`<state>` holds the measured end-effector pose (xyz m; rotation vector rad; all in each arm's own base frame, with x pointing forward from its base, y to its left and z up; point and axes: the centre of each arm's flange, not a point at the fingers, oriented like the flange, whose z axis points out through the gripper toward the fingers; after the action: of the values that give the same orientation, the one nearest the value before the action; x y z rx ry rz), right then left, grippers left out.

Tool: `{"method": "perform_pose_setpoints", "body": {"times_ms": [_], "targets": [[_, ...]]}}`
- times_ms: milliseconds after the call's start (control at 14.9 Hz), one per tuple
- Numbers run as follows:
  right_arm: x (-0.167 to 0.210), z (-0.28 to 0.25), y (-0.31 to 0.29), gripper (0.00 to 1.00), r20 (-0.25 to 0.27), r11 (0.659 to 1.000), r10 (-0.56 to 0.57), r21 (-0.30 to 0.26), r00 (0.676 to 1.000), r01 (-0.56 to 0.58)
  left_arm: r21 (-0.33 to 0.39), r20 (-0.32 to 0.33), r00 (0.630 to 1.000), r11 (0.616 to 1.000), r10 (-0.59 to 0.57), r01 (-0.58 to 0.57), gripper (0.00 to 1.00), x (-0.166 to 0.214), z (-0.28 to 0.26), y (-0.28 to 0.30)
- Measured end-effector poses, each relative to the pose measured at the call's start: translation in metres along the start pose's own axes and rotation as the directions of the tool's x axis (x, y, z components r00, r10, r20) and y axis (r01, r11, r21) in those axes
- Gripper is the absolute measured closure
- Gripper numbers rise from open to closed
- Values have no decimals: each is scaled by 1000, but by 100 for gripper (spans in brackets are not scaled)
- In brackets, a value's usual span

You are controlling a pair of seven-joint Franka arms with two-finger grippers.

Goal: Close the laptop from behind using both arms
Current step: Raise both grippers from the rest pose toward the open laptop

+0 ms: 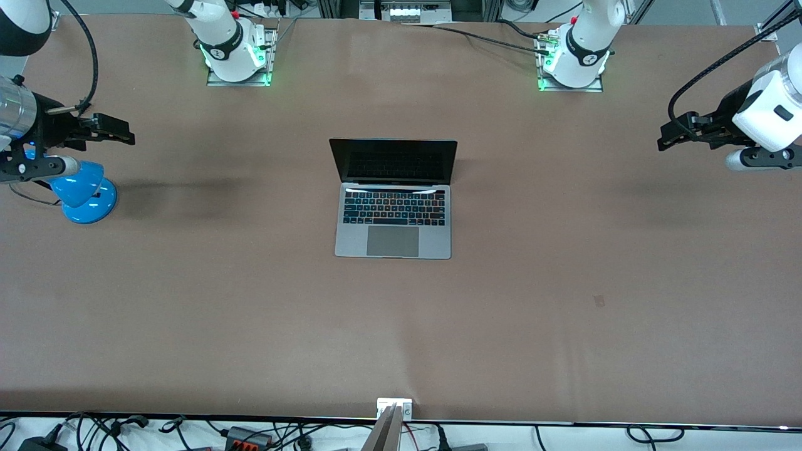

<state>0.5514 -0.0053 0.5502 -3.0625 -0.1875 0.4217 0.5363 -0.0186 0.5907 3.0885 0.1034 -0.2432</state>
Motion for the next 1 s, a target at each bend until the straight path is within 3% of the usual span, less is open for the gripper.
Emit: {"method": "perform_pose_setpoints", "body": {"times_ms": [67, 268, 669, 870, 937, 1004], "targets": [[3, 3, -3, 0, 6, 1000, -7, 0, 1000, 7, 1, 8, 1000, 1000, -2, 2, 5, -1, 1, 0], [13, 9, -17, 0, 20, 999, -33, -6, 999, 33, 5, 38, 999, 1000, 2, -2, 38, -5, 3, 2], [11, 17, -29, 60, 81, 999, -52, -4, 995, 52, 17, 118, 993, 1000, 15, -17, 95, -22, 2, 9], [11, 18, -31, 92, 87, 998, -55, -4, 995, 55, 13, 125, 992, 1000, 13, -14, 99, -22, 3, 9], [11, 18, -34, 99, 88, 998, -59, -5, 994, 60, -5, 123, 992, 1000, 11, -11, 99, -20, 4, 8], [11, 20, -39, 99, 91, 998, -67, -7, 994, 68, -30, 130, 992, 1000, 9, -5, 99, -17, 6, 6]]}}
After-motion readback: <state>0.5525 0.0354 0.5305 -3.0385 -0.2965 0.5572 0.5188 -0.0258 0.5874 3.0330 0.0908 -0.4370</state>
